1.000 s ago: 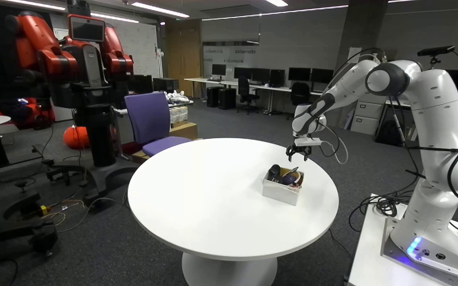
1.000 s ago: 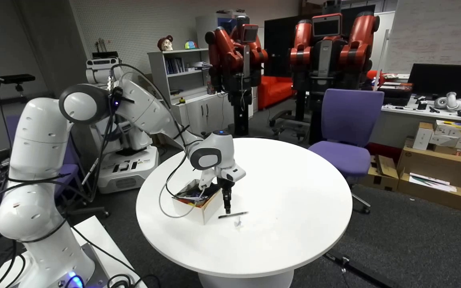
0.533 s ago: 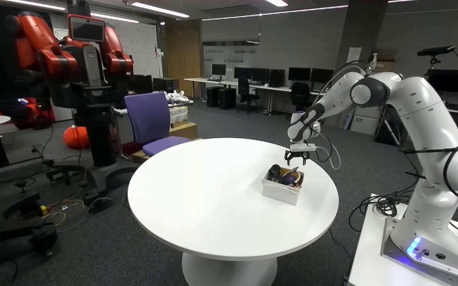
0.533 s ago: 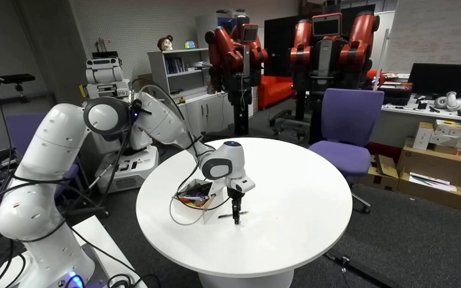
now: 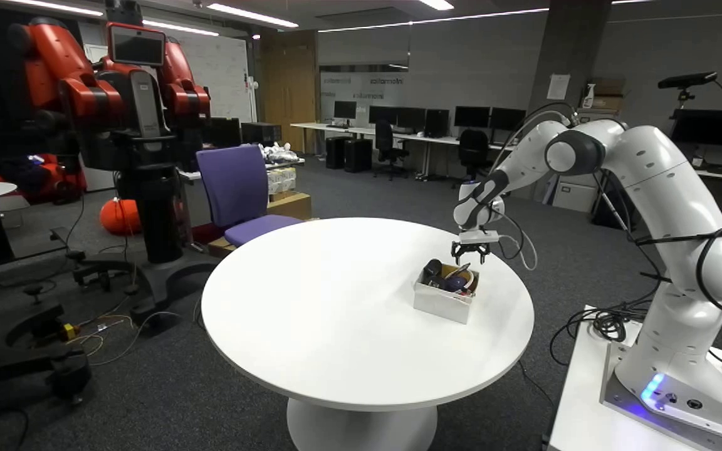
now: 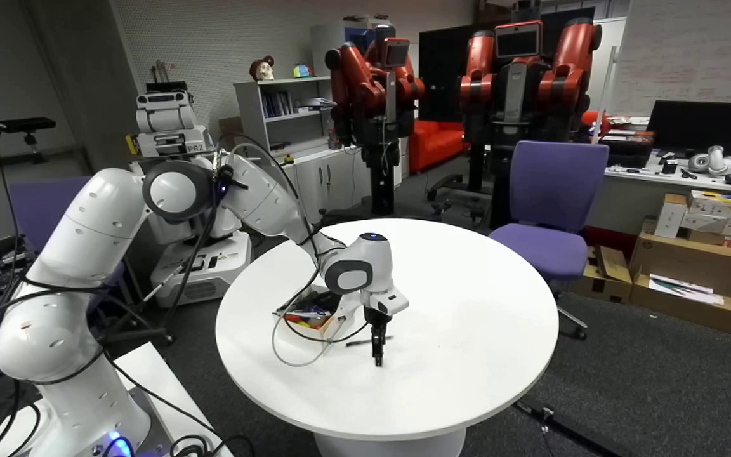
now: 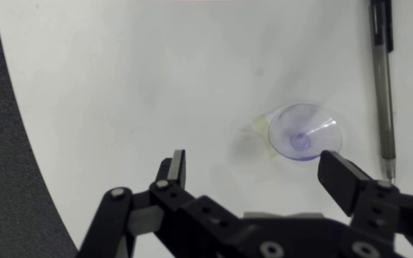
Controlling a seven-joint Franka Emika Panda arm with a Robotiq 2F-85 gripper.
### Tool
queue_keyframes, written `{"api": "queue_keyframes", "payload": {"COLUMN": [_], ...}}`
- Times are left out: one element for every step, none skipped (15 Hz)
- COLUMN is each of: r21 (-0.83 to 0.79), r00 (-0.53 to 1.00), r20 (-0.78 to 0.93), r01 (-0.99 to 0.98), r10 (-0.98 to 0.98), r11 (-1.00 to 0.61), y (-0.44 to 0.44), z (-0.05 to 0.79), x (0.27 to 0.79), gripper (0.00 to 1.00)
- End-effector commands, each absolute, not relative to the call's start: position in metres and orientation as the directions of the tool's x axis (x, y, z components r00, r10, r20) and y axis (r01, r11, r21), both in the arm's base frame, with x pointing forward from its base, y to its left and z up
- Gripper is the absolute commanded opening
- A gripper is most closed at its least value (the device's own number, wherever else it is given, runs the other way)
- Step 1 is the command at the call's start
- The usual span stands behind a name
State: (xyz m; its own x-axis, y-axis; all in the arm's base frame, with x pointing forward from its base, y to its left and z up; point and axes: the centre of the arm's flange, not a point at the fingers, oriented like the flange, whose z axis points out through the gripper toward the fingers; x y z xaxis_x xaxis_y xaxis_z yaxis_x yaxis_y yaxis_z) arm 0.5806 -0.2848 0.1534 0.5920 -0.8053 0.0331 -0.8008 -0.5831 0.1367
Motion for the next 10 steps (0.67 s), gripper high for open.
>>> {"api": "queue_keyframes", "payload": {"r21": [0.121,0.120,0.119,0.121,0.122,0.123,0.125,0.127,0.130,0.133], "r00": [0.598,0.601,0.603,0.607,0.609,0.610,0.613,0.614,0.614,0.615], "r20": [0.023,0.023,0.022,0.021,0.021,0.021,0.020,0.019,0.019,0.018], "r01": [-0.797,-0.795,-0.793,-0.791,-0.789,-0.788,-0.786,-0.784,-0.784,-0.783], "r10": [-0.801,-0.799,-0.797,-0.795,-0.793,-0.792,-0.790,-0.789,-0.789,-0.788], "r11": [-0.591,-0.594,-0.597,-0.600,-0.602,-0.604,-0.606,-0.607,-0.607,-0.608], "y": [-0.281,-0.279,-0.277,-0.275,-0.273,-0.272,-0.270,-0.270,-0.269,-0.269], "z": [0.153,0.152,0.151,0.150,0.149,0.148,0.146,0.144,0.142,0.140], "x": [0.590,0.590,0.591,0.592,0.592,0.593,0.593,0.593,0.593,0.594], "gripper": [1.00,1.00,1.00,1.00,1.00,1.00,1.00,1.00,1.00,1.00]}}
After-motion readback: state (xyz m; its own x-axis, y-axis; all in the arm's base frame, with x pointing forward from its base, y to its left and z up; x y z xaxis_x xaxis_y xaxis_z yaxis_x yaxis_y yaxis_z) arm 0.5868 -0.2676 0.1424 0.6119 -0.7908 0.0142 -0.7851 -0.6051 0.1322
